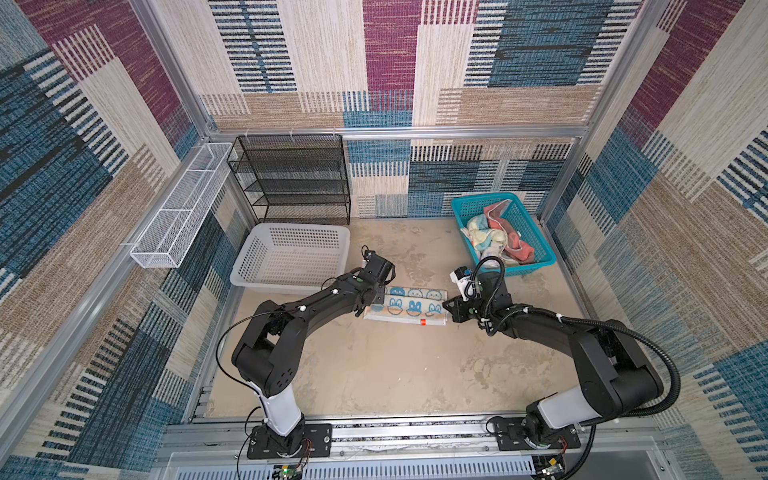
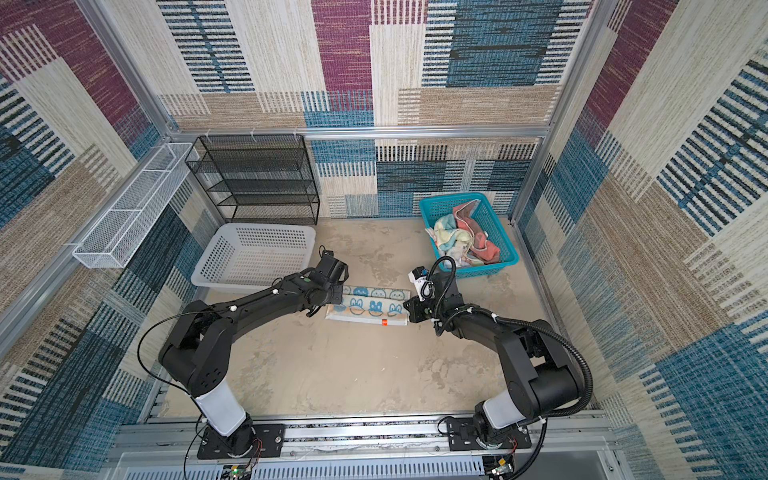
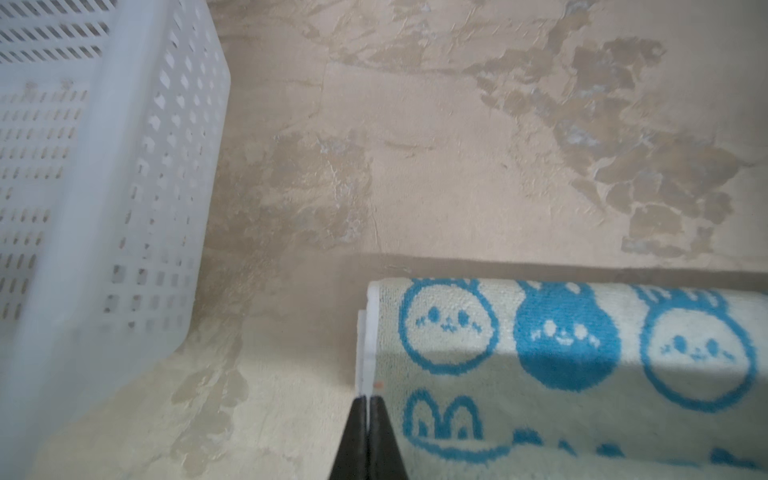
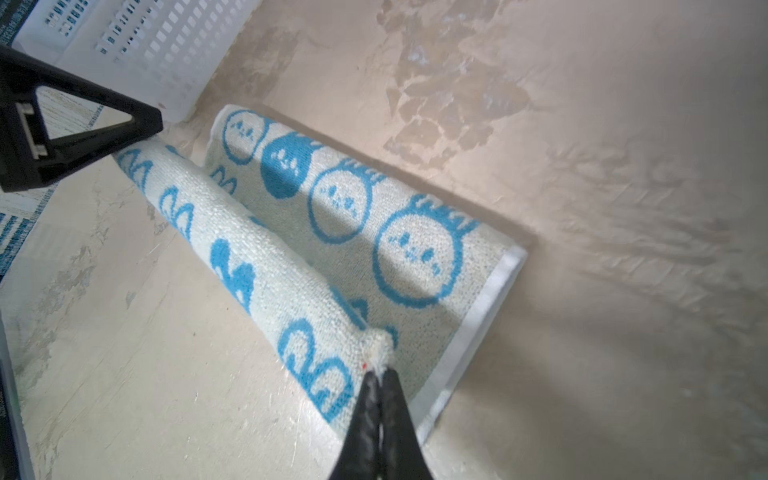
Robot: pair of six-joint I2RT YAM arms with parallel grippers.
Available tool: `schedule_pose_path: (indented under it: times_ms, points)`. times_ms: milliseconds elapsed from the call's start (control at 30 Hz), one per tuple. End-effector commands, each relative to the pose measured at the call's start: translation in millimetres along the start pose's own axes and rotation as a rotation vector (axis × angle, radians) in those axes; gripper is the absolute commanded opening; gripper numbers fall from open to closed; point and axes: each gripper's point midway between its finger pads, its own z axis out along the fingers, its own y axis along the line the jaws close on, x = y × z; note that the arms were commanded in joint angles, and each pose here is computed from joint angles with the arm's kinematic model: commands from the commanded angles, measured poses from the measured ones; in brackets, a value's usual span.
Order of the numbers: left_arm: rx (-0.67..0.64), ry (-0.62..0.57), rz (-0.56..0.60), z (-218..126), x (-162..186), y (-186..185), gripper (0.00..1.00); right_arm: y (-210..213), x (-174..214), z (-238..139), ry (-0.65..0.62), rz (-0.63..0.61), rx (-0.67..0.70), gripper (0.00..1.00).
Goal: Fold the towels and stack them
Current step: 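Lift the far edge and fold it toward the robot with both grippers, then open both grippers to release the folded edge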
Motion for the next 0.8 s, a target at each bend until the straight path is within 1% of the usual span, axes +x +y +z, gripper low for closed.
schedule_pose_path:
  times_ms: [0, 100, 200, 233, 267, 300, 367, 500, 600, 700, 767]
  points:
    - [-0.040, 0.022, -0.016, 8.5, 10.6, 2.6, 0.00, 2.7, 3.0, 5.4, -0.004, 0.024, -0.025, 0.01]
    - [-0.052, 0.042, 0.001, 16.0, 18.9, -1.8, 0.00, 1.4, 12.2, 9.9, 0.024, 0.034, -0.024, 0.06]
    - [-0.073, 0.043, 0.005, 17.3, 25.6, -2.0, 0.00, 3.2, 17.5, 9.1, 0.043, 0.038, -0.031, 0.16]
    - [-0.078, 0.042, 0.005, 16.6, 27.3, -1.2, 0.04, 4.2, 18.1, 7.7, 0.045, 0.038, -0.035, 0.18]
    - [-0.084, 0.038, 0.011, 15.0, 28.7, -1.4, 0.11, 5.1, 18.0, 5.9, 0.043, 0.039, -0.036, 0.21]
    - [-0.093, 0.029, 0.013, 13.1, 30.1, -1.0, 0.18, 5.4, 17.3, 3.7, 0.040, 0.040, -0.031, 0.25]
    - [-0.108, 0.012, 0.026, 9.2, 31.0, -0.4, 0.28, 6.2, 13.4, -1.9, 0.022, 0.040, -0.020, 0.34]
    - [-0.104, -0.008, 0.033, -1.4, 32.1, -0.8, 0.37, 5.7, 1.9, -10.5, -0.012, 0.038, 0.012, 0.42]
    - [-0.046, 0.000, 0.032, -8.1, 31.5, -7.8, 0.46, -3.2, -10.7, -15.3, -0.045, 0.049, 0.079, 0.45]
    - [0.010, 0.025, 0.049, -11.6, 28.8, -17.6, 0.52, -4.1, -20.2, -16.6, -0.058, 0.053, 0.095, 0.47]
    - [0.041, 0.049, 0.054, -11.0, 28.1, -23.7, 0.55, 0.0, -25.8, -15.5, -0.062, 0.062, 0.073, 0.47]
